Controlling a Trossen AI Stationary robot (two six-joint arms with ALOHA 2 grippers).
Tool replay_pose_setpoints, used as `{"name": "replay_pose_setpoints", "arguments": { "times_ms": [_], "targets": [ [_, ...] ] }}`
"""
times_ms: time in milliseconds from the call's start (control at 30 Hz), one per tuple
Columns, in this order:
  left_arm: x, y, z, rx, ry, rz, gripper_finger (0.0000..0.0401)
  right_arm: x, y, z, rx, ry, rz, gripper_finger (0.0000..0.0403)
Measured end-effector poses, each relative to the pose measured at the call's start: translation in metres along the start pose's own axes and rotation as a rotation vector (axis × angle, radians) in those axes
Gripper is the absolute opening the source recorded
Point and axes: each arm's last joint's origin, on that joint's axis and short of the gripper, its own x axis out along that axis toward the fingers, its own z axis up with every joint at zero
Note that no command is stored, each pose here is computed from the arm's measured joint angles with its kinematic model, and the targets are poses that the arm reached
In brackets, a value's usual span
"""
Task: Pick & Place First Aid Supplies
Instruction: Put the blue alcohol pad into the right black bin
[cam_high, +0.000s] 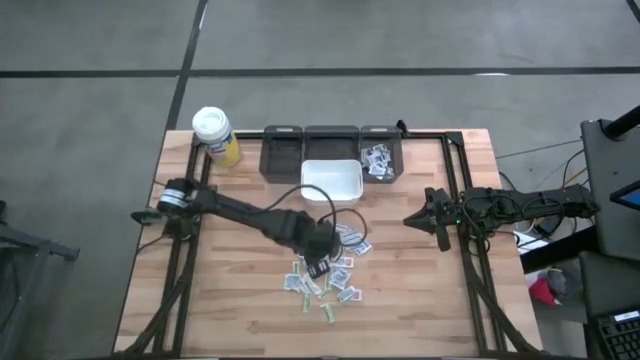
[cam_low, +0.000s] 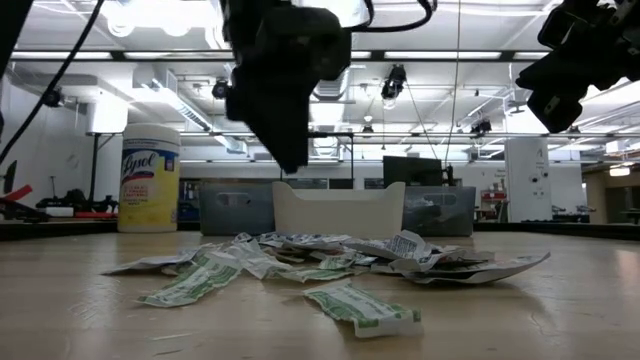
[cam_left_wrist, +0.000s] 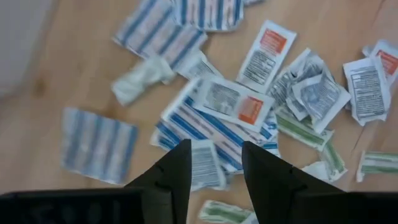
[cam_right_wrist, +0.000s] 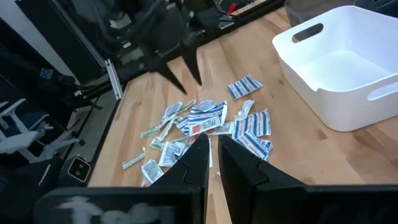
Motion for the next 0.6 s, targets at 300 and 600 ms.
{"name": "replay_pose_setpoints", "arguments": {
  "times_ms": [300, 600],
  "targets": [
    [0.027, -0.001, -0.025, -0.151, 0.036, 0.015, 0.0135, 0.000, 0.000, 0.000, 0.000, -0.001, 0.000, 0.0034],
    [0.038, -0.001, -0.026, -0.174, 0.046, 0.026, 0.0135, 0.000, 0.000, 0.000, 0.000, -0.001, 0.000, 0.0034]
  ]
}}
